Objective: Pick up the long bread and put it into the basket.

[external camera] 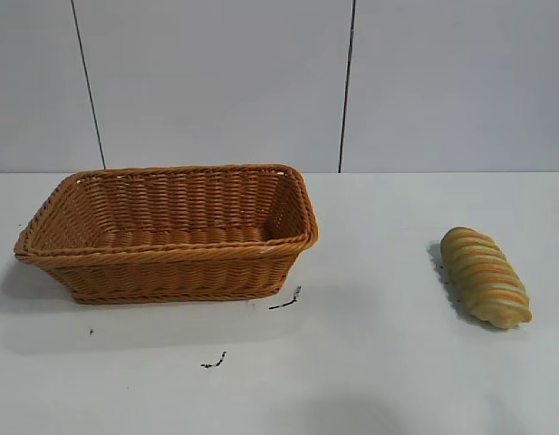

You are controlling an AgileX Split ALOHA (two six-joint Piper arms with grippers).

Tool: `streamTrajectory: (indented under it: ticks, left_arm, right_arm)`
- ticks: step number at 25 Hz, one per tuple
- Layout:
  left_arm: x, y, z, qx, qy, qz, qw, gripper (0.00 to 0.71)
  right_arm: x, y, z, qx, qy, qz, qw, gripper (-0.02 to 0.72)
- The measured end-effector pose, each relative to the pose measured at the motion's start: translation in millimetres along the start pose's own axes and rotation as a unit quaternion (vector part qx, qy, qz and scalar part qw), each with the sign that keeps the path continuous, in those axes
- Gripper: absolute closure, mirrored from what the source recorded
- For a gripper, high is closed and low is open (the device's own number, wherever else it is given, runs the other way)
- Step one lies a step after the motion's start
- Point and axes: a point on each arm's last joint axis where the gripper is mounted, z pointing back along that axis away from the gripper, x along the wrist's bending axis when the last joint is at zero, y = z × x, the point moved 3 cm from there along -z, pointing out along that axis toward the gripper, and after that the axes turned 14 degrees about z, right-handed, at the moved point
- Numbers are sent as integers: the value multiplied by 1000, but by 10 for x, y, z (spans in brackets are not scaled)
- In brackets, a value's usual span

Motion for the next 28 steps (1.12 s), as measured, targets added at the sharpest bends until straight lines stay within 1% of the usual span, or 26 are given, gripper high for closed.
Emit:
streamTrajectory:
  ticks: [3, 6, 9, 14, 16, 23, 28]
  left_arm:
    - [0, 0, 0, 0, 0, 0, 1000, 18]
    - [0, 0, 0, 0, 0, 0, 1000, 18]
    - [0, 0, 0, 0, 0, 0, 1000, 18]
    - [0, 0, 0, 0, 0, 0, 1000, 18]
    - [0, 0, 0, 0, 0, 0, 1000, 18]
    - [0, 0, 0, 0, 0, 0, 1000, 18]
    - [0, 0, 0, 0, 0, 0, 1000, 18]
  right_arm:
    - [-99, -234, -339, 51, -15, -6, 999, 14]
    - [-190, -457, -623, 79, -24, -9, 997, 14]
    - [-219, -608, -768, 86, -26, -4, 996, 14]
    - [-137, -893, -1118, 95, -28, 32, 995, 14]
    - [-119, -965, -1238, 99, -29, 30, 994, 14]
    - [-210, -928, -1689, 141, -10, 13, 990, 14]
    - [-217, -820, -2065, 165, -12, 12, 986, 14]
